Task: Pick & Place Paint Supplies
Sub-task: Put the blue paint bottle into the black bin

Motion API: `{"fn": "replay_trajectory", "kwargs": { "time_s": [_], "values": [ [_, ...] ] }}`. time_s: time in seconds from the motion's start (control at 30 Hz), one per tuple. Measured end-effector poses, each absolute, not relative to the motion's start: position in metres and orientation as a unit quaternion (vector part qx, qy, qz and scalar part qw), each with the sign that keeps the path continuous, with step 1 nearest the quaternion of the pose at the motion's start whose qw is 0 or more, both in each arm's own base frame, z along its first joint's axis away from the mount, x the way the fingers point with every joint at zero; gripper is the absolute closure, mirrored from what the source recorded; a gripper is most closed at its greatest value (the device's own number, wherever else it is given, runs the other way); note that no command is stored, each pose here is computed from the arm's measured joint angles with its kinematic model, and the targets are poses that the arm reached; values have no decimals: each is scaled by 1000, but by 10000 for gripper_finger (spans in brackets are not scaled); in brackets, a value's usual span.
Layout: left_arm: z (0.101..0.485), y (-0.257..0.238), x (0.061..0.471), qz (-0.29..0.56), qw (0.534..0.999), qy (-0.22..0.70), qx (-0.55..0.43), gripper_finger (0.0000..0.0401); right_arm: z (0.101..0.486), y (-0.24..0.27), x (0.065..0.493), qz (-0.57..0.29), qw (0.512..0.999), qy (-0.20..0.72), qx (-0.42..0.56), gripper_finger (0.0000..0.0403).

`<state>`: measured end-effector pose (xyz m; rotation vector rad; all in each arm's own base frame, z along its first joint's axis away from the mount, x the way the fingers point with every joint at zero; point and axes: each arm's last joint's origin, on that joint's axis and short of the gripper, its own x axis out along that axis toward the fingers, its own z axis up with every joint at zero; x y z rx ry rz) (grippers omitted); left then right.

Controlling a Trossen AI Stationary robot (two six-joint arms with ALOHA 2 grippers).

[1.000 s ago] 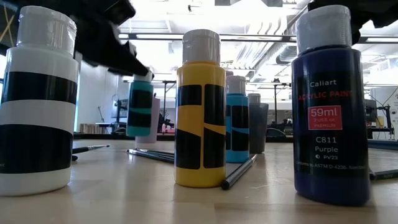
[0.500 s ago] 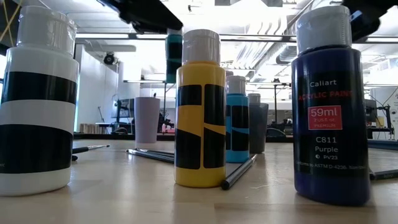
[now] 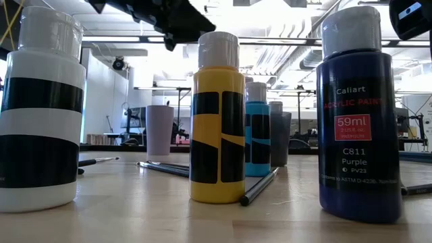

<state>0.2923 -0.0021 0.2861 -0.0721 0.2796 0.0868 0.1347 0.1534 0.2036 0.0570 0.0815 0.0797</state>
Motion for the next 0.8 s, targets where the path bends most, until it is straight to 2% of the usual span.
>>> {"fn": "replay_trajectory", "kwargs": {
  "time_s": [0.63, 0.8],
  "values": [
    [240, 1, 337, 55, 989, 124, -61, 275, 201, 153, 134, 30, 998, 48, 19, 339],
    [228, 2, 343, 86, 986, 133, -58, 275, 201, 153, 134, 27, 998, 49, 17, 339]
  ]
}}
